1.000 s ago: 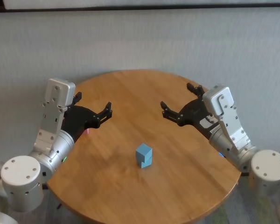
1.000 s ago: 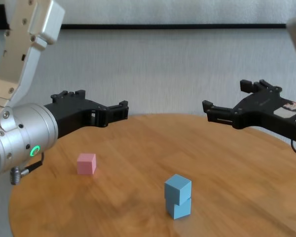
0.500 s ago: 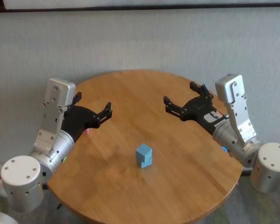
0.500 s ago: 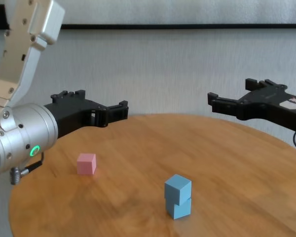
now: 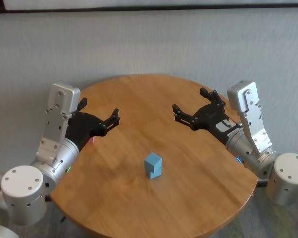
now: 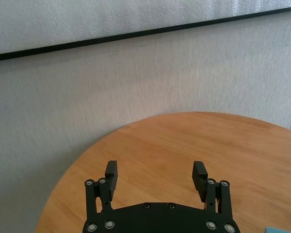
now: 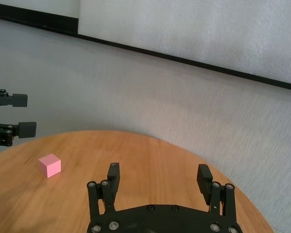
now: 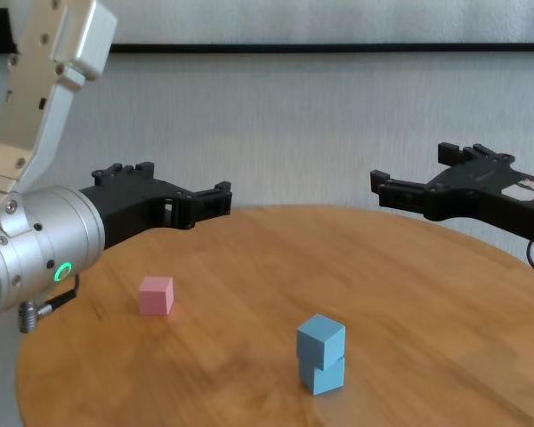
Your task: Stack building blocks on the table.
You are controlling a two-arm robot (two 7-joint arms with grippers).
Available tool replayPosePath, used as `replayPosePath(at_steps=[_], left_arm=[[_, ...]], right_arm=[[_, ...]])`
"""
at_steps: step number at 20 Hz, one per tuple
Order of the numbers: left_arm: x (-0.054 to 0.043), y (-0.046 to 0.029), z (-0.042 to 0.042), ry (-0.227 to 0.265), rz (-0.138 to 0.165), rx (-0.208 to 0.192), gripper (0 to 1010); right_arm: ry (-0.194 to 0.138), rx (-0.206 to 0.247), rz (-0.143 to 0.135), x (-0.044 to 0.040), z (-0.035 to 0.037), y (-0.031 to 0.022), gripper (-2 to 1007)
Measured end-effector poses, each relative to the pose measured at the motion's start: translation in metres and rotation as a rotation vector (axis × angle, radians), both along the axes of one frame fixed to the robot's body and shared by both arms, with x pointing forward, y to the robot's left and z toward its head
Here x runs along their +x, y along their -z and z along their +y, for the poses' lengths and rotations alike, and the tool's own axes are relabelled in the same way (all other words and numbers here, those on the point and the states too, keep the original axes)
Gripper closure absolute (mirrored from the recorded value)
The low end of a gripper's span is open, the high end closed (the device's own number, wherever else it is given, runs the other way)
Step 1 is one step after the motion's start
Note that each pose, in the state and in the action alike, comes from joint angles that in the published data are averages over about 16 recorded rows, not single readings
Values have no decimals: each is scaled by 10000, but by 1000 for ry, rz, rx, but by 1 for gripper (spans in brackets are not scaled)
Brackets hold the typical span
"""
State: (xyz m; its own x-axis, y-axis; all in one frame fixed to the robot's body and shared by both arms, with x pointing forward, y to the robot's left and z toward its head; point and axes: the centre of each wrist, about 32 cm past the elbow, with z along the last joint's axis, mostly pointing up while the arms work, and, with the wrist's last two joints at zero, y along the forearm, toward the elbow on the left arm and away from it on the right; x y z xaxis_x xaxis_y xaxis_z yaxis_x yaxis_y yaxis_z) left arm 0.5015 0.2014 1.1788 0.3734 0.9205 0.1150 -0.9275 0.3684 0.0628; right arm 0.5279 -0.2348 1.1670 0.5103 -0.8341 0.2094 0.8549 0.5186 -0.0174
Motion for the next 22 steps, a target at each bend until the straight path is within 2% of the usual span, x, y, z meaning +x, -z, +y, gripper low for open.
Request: replayPosePath(at_steps=[6, 12, 22], left_arm=[[13, 25, 7, -46, 27, -22, 9], [70, 92, 14, -108, 71, -40, 9], [298, 235, 2, -169, 152, 1, 9]], right_arm=[[0, -1, 0, -1, 1, 1, 0], [0, -1, 0, -1, 2, 0, 0], [-1, -1, -1, -2, 3, -2, 0]])
